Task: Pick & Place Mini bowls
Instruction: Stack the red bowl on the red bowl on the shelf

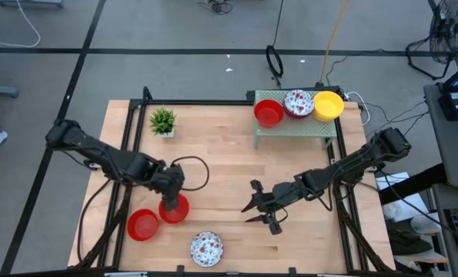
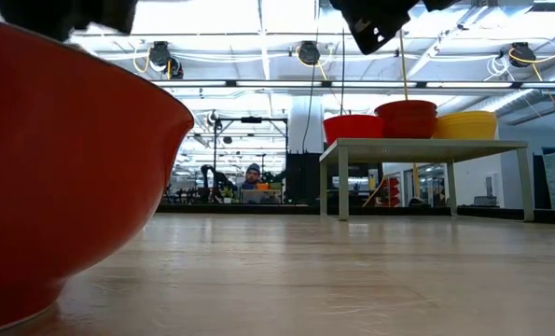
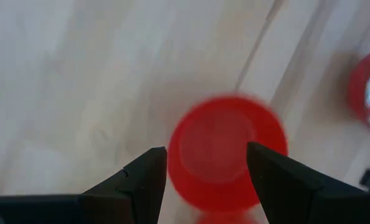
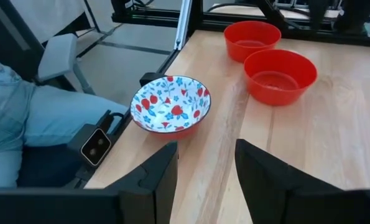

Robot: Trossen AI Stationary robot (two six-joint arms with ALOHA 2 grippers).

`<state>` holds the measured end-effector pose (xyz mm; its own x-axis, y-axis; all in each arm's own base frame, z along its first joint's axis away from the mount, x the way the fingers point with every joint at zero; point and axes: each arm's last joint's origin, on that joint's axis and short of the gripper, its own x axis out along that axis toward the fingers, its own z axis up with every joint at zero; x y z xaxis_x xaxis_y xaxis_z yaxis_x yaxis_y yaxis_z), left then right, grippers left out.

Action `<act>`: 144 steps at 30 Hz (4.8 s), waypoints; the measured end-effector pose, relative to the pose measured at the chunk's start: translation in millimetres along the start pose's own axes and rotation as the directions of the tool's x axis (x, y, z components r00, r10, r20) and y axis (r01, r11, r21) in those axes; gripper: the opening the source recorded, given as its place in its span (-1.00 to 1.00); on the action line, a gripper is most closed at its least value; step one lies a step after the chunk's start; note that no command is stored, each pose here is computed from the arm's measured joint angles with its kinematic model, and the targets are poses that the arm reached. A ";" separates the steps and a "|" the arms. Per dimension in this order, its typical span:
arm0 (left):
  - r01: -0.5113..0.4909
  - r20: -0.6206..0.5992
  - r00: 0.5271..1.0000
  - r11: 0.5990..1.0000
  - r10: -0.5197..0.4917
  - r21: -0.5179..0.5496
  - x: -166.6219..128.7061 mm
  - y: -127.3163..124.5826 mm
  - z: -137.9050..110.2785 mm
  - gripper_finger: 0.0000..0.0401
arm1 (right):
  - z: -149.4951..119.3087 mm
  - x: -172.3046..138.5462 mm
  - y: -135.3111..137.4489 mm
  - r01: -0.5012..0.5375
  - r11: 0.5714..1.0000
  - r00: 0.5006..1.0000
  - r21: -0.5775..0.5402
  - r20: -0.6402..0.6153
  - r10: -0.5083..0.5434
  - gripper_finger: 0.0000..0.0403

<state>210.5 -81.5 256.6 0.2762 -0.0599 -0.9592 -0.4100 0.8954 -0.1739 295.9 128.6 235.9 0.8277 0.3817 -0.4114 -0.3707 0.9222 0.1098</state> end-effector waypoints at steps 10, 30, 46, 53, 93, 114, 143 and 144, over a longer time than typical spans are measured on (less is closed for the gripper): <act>-0.084 -0.188 0.981 0.978 0.048 -0.190 47.7 24.1 -29.6 0.12 | -0.4 0.0 0.0 0.000 1.000 1.000 0.000 -0.005 0.000 -0.27; 0.009 -0.091 0.995 0.965 -0.034 -0.260 93.2 37.6 -45.2 -0.11 | -1.4 0.0 -0.3 0.001 1.000 1.000 0.000 -0.015 -0.001 -0.29; 0.161 0.137 0.981 0.963 -0.134 -0.216 92.9 43.5 -9.6 -0.96 | -1.4 0.0 -0.3 0.001 1.000 1.000 0.000 -0.015 -0.001 -0.30; 0.239 0.348 0.924 0.951 -0.160 -0.196 87.0 66.9 28.7 -0.94 | -1.4 0.0 -0.8 0.024 0.999 1.000 0.043 -0.013 -0.023 -0.30; 0.080 0.175 0.981 0.996 -0.087 0.047 134.0 47.5 186.3 -0.84 | -23.7 -26.1 -13.1 0.394 0.917 0.872 -0.064 -0.291 -0.395 -0.30; 0.330 0.142 0.930 0.940 -0.340 0.090 23.1 48.6 158.0 -0.06 | -37.4 -5.5 -13.9 0.351 0.922 0.863 -0.164 -0.326 -0.386 -0.30; 0.344 0.447 0.813 0.927 -0.374 0.150 -109.9 28.5 75.0 -0.03 | -71.9 66.4 -60.9 0.303 0.927 0.845 -0.222 -0.387 -0.369 -0.30; 0.345 0.444 0.813 0.926 -0.376 0.153 -109.7 27.6 74.6 -0.03 | -72.5 66.0 -61.8 0.310 0.927 0.841 -0.210 -0.394 -0.371 -0.30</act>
<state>233.7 -17.3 373.7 0.7648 -0.1894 -0.6158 -0.1512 0.8763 -0.4574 342.9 92.3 136.4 0.6672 -0.0453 -0.7435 -0.1757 0.9604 -0.2162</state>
